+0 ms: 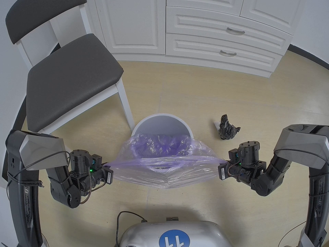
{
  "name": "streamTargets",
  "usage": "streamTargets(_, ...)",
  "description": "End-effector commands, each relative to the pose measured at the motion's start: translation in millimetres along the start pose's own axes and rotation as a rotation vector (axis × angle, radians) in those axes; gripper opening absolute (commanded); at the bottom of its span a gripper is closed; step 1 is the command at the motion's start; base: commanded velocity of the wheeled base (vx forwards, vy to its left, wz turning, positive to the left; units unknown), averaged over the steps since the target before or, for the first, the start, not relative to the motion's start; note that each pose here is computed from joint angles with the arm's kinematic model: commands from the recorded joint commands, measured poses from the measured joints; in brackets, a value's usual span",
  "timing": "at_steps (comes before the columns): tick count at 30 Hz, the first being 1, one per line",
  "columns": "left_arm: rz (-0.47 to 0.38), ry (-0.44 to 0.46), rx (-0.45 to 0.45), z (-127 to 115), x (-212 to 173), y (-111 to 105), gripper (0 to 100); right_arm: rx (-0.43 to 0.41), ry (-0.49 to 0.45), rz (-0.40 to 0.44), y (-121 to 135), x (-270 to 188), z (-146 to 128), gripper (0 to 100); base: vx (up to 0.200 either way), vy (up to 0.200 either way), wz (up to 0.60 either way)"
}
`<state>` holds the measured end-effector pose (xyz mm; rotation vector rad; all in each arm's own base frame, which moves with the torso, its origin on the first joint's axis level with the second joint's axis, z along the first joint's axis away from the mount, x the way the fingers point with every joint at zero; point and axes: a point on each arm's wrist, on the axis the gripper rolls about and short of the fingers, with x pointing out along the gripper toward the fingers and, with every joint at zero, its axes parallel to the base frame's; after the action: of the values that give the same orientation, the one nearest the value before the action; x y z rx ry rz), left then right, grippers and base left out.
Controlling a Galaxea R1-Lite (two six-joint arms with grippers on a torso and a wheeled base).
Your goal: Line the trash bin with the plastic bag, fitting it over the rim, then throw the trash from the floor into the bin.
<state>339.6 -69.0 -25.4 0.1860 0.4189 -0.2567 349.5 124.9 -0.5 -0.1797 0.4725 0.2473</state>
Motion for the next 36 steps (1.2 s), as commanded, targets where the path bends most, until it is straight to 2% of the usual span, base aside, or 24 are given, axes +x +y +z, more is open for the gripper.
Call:
streamTargets(1,0.001,-0.003,0.001,0.7,0.1,-0.7,0,-0.008,0.008,0.013,6.2,2.7,-5.1,0,0.000,0.000,0.00)
streamTargets(10,0.003,-0.004,0.003,1.6,-1.6,-1.1,0,-0.013,-0.027,0.000,7.1,2.9,-5.7,0,0.000,0.000,0.00)
streamTargets(11,0.006,-0.024,0.004,3.1,-2.3,-0.8,0,-0.020,-0.025,0.001,6.4,-2.6,-4.6,100,0.000,0.000,0.00)
streamTargets(17,0.004,-0.037,0.008,3.2,-4.2,-2.0,0,-0.022,-0.035,0.009,2.5,-11.5,-0.2,100,0.000,0.000,0.00)
streamTargets(20,0.001,-0.036,0.009,3.1,-4.4,-3.6,0,-0.018,-0.030,0.061,-5.7,-24.9,0.8,100,0.000,0.000,0.00)
streamTargets(22,0.001,-0.036,0.009,3.1,-4.4,-3.6,0,-0.018,-0.030,0.061,-5.7,-24.9,0.8,100,0.000,0.000,0.00)
streamTargets(23,0.001,-0.036,0.010,3.1,-4.4,-3.6,0,-0.013,-0.042,0.156,-16.0,-32.5,2.7,100,0.000,0.000,0.00)
streamTargets(26,0.002,-0.035,0.010,2.8,-4.0,-3.1,0,0.010,-0.041,0.197,-31.2,-31.7,0.0,100,0.000,0.000,0.00)
streamTargets(31,0.002,-0.032,0.010,2.0,-4.1,-3.2,0,0.016,-0.048,0.224,-34.5,-32.2,-0.5,100,0.000,0.000,0.00)
streamTargets(32,0.002,-0.032,0.010,1.9,-3.6,-3.2,0,0.026,-0.056,0.274,-37.9,-33.1,-0.2,100,0.000,0.000,0.00)
streamTargets(36,0.003,-0.032,0.009,2.0,-3.4,-2.7,0,0.063,-0.058,0.374,-50.0,-35.7,-5.3,100,0.000,0.000,0.00)
